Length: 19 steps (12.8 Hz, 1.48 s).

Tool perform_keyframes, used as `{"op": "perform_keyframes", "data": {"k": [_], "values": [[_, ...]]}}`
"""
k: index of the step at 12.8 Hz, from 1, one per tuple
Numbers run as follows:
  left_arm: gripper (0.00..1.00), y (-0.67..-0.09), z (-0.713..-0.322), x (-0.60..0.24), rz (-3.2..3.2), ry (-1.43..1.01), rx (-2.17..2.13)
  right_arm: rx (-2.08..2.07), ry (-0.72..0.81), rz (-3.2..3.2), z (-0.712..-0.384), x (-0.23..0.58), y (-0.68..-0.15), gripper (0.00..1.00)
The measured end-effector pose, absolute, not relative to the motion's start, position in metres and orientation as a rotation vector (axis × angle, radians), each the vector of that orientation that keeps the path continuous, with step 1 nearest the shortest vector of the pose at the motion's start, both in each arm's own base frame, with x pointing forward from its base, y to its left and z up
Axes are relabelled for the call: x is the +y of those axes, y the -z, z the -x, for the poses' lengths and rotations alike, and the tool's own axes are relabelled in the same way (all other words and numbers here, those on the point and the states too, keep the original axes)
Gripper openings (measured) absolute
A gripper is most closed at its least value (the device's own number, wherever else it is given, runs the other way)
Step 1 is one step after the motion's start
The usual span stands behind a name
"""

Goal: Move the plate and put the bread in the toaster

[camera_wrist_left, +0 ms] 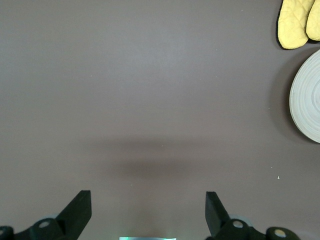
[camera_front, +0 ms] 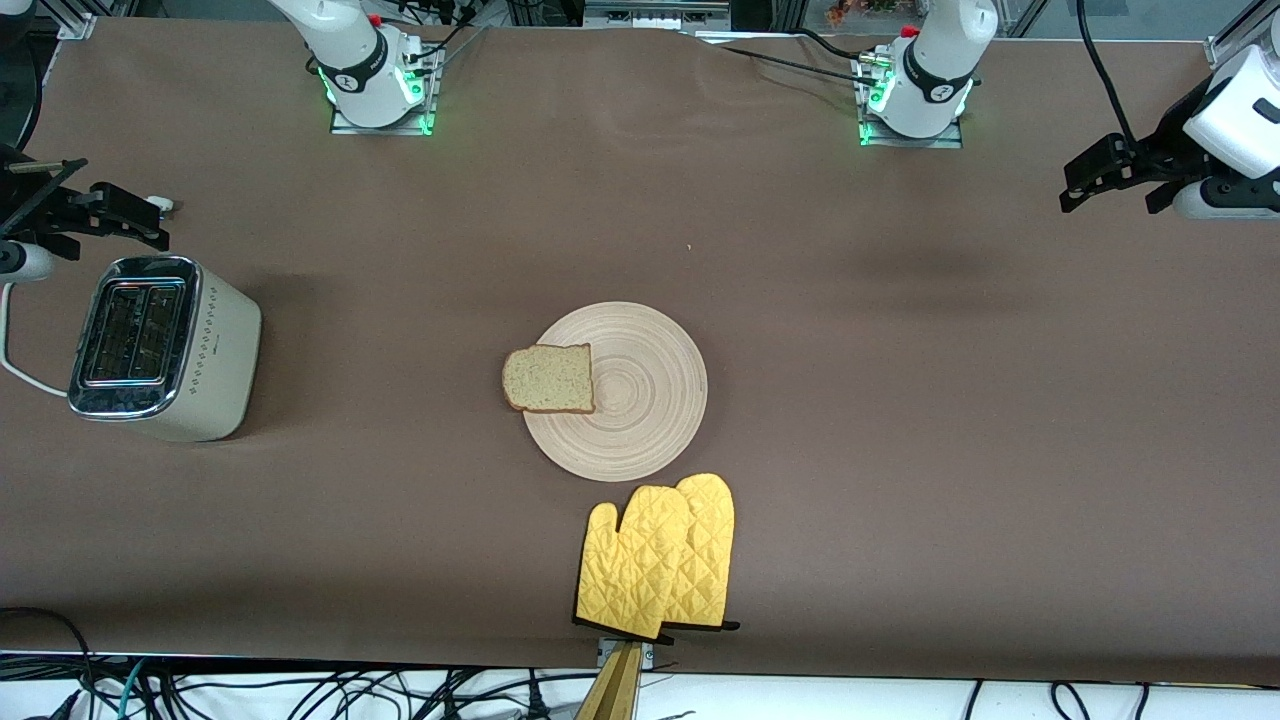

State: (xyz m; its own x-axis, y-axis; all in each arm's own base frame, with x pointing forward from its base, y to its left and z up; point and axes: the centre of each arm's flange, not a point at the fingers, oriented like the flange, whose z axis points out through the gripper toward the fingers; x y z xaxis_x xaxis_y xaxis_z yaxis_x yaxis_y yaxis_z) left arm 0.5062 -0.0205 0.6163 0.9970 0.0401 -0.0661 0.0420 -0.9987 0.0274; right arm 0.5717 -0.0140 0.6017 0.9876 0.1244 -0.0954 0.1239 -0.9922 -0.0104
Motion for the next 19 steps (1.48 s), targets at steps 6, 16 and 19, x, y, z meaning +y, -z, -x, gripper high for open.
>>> {"op": "perform_keyframes", "data": {"k": [6, 16, 19], "values": [[1.00, -0.6156, -0.5051, -0.0197, -3.110, 0.118, 0.067, -0.193, -0.151, 3.127, -0.5717, -0.0149, -0.6017, 1.00], [1.00, -0.6178, -0.5063, -0.0187, -3.110, 0.110, 0.071, -0.193, -0.151, 3.127, -0.5717, -0.0150, -0.6017, 1.00], [1.00, -0.6206, -0.5093, -0.0191, -3.111, 0.100, 0.070, -0.192, -0.151, 3.127, -0.5717, -0.0152, -0.6017, 1.00]]}}
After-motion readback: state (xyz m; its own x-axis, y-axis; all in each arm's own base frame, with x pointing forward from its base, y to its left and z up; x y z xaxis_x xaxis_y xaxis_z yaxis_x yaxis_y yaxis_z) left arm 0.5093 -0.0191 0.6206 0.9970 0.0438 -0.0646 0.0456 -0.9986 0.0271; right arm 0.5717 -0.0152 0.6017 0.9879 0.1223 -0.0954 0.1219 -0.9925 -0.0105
